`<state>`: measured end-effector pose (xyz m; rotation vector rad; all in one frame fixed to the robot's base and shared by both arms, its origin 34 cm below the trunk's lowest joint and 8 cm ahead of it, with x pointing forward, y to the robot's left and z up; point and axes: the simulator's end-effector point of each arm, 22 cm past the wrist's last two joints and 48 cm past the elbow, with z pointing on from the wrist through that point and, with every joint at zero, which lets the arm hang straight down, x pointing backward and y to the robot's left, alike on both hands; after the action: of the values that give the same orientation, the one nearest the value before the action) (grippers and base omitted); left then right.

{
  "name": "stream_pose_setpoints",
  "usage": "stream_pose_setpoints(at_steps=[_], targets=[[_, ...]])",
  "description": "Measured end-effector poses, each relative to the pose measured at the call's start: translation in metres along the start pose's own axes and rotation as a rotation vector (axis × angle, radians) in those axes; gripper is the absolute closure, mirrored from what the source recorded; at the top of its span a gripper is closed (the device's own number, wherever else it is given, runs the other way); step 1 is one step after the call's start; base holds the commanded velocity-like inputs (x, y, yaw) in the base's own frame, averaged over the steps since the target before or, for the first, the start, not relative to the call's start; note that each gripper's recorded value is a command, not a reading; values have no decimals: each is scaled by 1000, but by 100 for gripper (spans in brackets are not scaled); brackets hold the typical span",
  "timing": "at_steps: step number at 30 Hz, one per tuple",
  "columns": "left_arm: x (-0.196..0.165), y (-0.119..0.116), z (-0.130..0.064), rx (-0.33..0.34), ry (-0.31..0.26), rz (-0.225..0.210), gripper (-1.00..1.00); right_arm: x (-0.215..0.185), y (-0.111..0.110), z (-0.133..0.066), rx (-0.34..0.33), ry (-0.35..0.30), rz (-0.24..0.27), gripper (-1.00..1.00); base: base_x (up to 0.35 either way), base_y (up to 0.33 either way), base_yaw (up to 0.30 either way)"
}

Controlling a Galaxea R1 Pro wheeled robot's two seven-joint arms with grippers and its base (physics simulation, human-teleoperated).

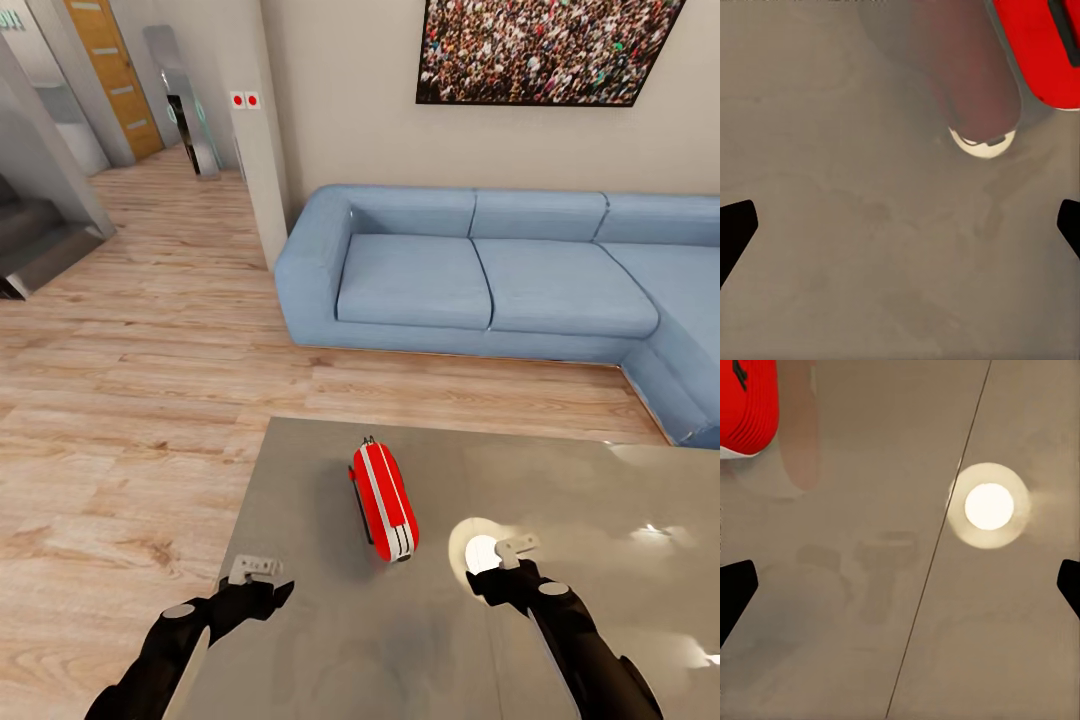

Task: Turn on the radio receiver that's on the table in the living room.

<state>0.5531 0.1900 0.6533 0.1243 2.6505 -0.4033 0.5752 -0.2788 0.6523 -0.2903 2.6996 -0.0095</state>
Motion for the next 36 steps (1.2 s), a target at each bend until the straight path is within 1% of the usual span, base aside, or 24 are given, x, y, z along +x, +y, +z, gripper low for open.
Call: stream_pose_setpoints(at_steps=[7,10,11,12,15,16,17,21,23,24,25,26,28,30,36], targets=[[0,-1,0,1,0,1,-100,1,0,0,0,7,-1,-100,0,0,0],[1,0,1,1,1,1,-100,1,6,0,-9,6,-16,-100,0,0,0],[1,0,1,1,-1,2,-100,-1,25,1,-32,4,-71,-100,0,0,0],[1,0,1,1,-2,2,-100,-3,29,1,-34,2,-87,-100,0,0,0],[1,0,1,1,-2,2,-100,-12,30,0,-32,-12,-106,-100,0,0,0],[1,0,1,1,-3,2,-100,-24,29,-2,-26,-27,-114,-100,0,0,0],[1,0,1,1,-3,2,-100,-46,25,-4,-16,-47,-122,-100,0,0,0],[0,0,1,1,-4,2,-100,-85,15,-13,5,-59,-118,-100,0,0,0],[0,-1,1,2,-5,2,-100,-110,13,-25,8,-82,-113,-100,0,0,0],[0,-2,1,3,-5,1,-100,-116,13,-28,8,-89,-112,-100,0,0,0],[0,-2,1,4,-5,0,-100,-131,13,-39,8,-105,-106,-100,0,0,0],[0,-2,1,4,-5,0,-100,-135,13,-43,7,-109,-103,-100,0,0,0],[0,-3,1,4,-5,0,-100,-151,21,-53,-4,-114,-85,-100,0,0,0],[0,-3,1,5,-5,0,-100,-163,30,-58,-19,-120,-70,-100,0,0,0],[0,-4,2,6,-6,-1,-100,-191,60,-66,-68,-137,-37,-100,0,0,0]])
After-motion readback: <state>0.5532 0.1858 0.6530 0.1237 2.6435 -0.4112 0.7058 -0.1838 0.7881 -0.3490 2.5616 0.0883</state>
